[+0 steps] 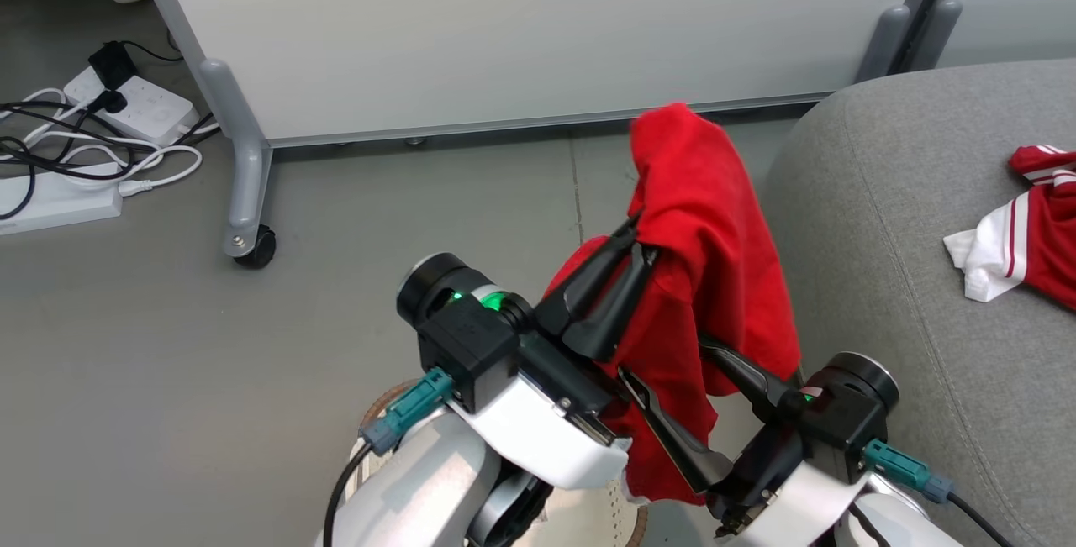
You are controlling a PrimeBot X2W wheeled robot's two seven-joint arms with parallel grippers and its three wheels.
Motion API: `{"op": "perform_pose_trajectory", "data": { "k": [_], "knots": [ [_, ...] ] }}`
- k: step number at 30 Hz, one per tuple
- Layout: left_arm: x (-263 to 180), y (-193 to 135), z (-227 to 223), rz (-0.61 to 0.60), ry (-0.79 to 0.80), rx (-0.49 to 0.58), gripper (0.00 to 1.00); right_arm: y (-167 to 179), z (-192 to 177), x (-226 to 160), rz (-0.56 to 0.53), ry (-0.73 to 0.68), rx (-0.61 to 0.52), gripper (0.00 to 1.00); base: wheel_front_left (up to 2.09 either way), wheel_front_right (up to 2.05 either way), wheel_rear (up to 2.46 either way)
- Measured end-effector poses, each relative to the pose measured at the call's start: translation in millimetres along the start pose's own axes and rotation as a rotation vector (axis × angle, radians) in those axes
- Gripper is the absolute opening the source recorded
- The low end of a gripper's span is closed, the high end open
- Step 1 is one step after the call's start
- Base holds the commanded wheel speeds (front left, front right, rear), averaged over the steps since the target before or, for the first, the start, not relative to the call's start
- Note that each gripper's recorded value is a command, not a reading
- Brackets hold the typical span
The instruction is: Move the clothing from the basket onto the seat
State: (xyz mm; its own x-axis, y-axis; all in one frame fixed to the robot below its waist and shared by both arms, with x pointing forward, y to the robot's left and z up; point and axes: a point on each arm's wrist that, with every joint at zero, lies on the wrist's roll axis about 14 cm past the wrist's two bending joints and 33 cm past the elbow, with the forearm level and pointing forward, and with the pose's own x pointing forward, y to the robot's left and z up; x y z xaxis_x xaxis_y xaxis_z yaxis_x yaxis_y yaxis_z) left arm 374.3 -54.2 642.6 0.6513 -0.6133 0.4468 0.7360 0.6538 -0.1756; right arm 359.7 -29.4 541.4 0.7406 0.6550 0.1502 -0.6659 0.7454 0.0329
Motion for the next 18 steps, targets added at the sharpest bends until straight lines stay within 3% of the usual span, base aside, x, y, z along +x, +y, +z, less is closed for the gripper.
{"op": "perform_pose_trajectory", "data": {
  "k": [15, 16, 17, 18],
  "knots": [
    [-7.1, -23.2, -1.9, -0.047, 0.022, -0.007, 0.00, 12.7, -14.3, 12.4, 0.033, 0.043, 0.019, 1.00, 0.00, 0.00, 0.00],
    [-7.6, -24.3, -2.2, -0.049, 0.024, -0.009, 0.00, 13.4, -15.2, 12.9, 0.032, 0.046, 0.022, 0.49, 0.00, 0.00, 0.00],
    [-8.1, -25.3, -2.4, -0.051, 0.025, -0.008, 0.00, 13.3, -14.7, 14.0, 0.030, 0.043, 0.024, 0.16, 0.00, 0.00, 0.00],
    [-8.4, -25.8, -2.3, -0.052, 0.026, -0.007, 0.00, 12.7, -14.7, 14.6, 0.027, 0.043, 0.027, 0.00, 0.00, 0.00, 0.00]
  ]
}}
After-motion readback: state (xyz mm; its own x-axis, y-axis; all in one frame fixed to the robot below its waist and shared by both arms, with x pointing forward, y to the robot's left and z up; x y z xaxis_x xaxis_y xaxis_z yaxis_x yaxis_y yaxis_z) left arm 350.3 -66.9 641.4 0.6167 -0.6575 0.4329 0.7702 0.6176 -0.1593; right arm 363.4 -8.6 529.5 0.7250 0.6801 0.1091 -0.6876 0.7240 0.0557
